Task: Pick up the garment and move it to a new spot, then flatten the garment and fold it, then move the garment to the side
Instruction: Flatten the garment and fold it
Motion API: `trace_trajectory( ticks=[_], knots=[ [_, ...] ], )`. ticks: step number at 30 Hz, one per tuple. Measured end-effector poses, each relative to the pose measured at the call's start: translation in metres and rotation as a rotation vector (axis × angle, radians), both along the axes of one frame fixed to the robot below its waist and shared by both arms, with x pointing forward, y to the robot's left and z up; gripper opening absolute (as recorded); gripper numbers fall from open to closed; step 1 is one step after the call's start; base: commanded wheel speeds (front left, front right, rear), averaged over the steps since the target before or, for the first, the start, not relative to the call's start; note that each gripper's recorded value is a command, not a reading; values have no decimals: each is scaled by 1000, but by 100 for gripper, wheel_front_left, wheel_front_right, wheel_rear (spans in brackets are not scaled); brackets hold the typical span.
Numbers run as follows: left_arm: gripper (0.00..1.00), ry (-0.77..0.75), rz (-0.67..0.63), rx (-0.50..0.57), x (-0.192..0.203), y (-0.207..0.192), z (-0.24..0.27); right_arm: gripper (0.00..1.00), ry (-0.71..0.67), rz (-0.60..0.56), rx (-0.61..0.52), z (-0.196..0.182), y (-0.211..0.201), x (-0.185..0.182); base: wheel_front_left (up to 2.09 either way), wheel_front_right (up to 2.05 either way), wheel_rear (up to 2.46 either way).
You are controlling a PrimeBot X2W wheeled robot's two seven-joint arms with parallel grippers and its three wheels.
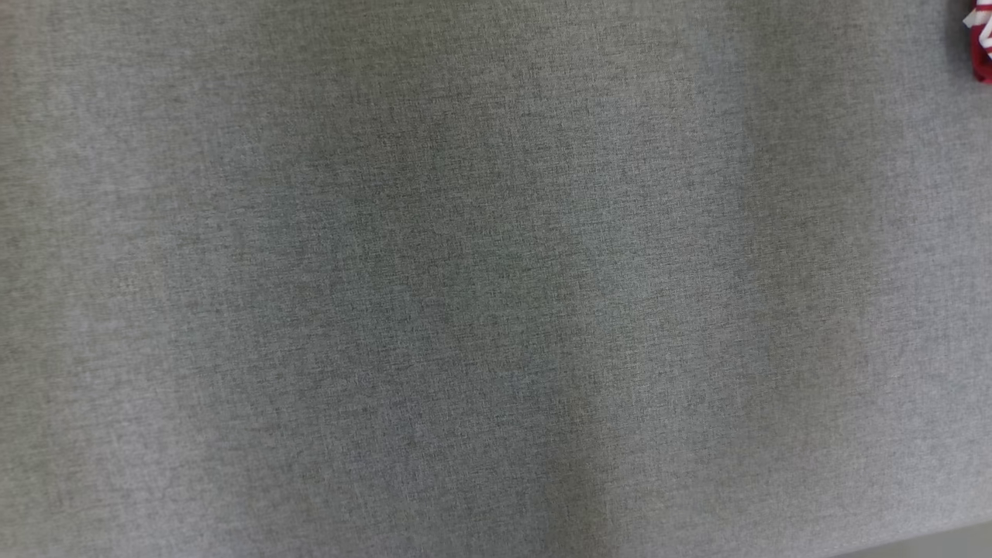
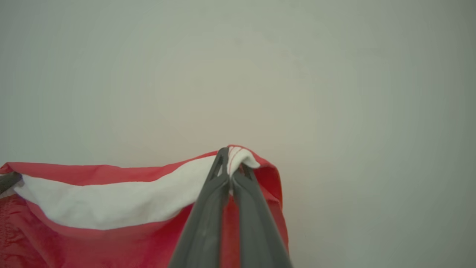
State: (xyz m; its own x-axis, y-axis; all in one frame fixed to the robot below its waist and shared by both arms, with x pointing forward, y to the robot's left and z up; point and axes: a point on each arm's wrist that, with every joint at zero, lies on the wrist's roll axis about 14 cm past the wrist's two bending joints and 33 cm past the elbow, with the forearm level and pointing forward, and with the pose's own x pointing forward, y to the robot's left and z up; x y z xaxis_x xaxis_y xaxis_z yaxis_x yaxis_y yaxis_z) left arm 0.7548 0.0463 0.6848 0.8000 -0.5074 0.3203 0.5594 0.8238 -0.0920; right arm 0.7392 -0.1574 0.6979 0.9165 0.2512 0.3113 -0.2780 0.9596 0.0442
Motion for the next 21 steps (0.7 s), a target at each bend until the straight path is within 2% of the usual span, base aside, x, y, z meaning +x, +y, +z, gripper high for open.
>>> trace_trajectory(
  ticks=[6,11,16,21],
  knots=[
    [0,-5,-10,-22,-1,3,-8,0,-2,38,-3,-10,10,-1,0,0,0],
    [0,2,-34,-58,-18,9,-32,0,55,73,-3,-47,9,-15,0,0,0],
    [0,79,-30,-47,-45,30,-71,0,129,112,41,-85,9,-45,0,0,0],
    [0,151,-25,-52,-86,48,-103,0,224,148,45,-127,8,-92,0,0,0]
  ],
)
